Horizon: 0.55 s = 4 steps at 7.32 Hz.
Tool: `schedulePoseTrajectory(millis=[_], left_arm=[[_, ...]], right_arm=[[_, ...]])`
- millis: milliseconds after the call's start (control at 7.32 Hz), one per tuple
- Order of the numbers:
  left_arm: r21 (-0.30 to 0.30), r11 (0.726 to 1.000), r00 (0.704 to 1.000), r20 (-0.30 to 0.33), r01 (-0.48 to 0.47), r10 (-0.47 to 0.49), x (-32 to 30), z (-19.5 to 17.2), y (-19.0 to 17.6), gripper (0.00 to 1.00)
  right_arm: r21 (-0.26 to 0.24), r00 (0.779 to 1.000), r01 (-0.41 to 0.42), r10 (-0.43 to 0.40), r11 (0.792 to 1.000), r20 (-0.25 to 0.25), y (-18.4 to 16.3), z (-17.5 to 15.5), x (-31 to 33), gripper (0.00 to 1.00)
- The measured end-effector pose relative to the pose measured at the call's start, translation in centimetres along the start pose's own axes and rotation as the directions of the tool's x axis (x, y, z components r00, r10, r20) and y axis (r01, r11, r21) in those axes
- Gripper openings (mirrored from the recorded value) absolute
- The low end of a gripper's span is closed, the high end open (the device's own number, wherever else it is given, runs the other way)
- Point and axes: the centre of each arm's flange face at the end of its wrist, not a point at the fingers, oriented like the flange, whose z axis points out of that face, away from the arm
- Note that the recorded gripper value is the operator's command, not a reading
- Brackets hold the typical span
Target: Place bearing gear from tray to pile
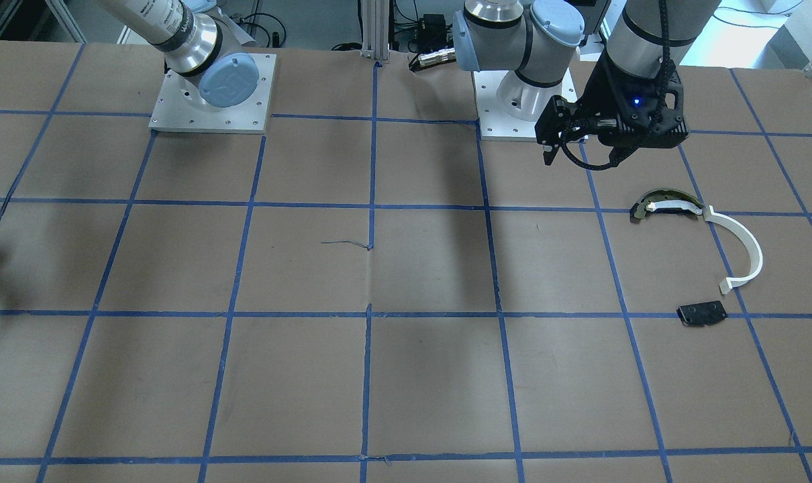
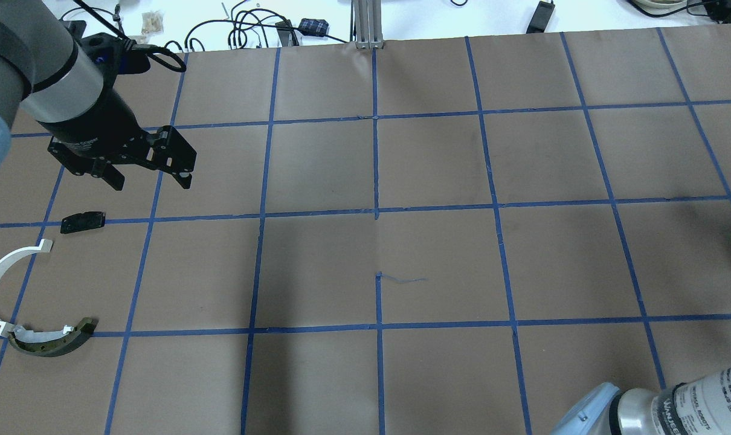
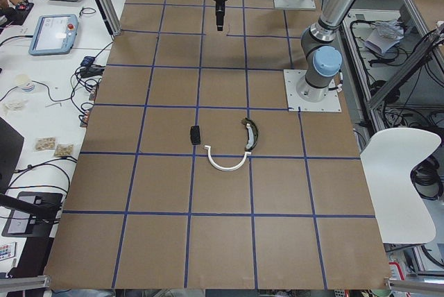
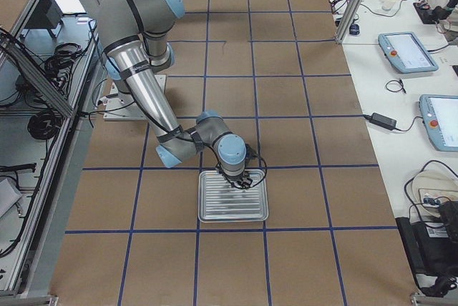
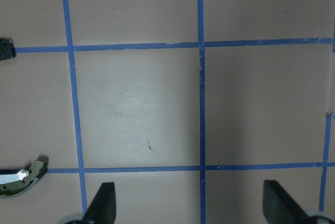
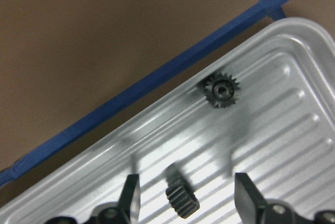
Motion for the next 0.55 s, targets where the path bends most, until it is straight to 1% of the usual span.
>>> schedulePoseTrajectory(millis=[273,546], left_arm=[[0.008,1.0,1.0,-0.001,0.003,-0.003,-0.02,0.0,-0.18,1.0],[0.013,1.0,1.0,-0.002,0.005,-0.005,-0.01,0.0,-0.28,1.0]], right_arm=[[-0.003,1.0,0.002,-0.002,1.0,0.0,0.02,-0.07,-0.02,0.11],[-0.017,1.0,-0.004,0.004,1.0,0.002,0.1,-0.6,-0.13,0.11]])
